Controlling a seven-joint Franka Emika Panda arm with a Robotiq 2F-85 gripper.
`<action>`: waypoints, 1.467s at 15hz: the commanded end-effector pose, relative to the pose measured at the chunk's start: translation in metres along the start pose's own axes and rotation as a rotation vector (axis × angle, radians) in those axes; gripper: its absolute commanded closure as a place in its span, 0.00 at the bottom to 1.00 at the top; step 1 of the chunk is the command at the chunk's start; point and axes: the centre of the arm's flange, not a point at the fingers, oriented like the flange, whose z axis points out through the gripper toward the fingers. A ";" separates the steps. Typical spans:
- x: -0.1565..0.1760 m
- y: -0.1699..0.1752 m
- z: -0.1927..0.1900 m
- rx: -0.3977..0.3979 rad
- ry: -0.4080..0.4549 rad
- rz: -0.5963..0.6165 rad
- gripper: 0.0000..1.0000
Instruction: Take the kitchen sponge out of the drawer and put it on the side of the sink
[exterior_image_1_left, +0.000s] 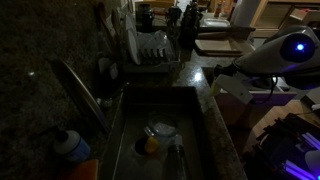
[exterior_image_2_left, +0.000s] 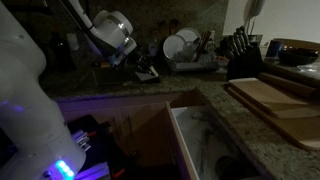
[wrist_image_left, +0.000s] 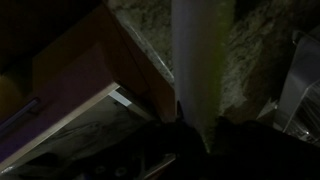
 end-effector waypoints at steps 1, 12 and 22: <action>-0.022 0.006 0.062 0.111 0.033 0.122 0.97; 0.020 -0.053 0.003 0.362 -0.019 0.324 0.97; -0.047 0.002 0.092 0.240 -0.022 0.463 0.97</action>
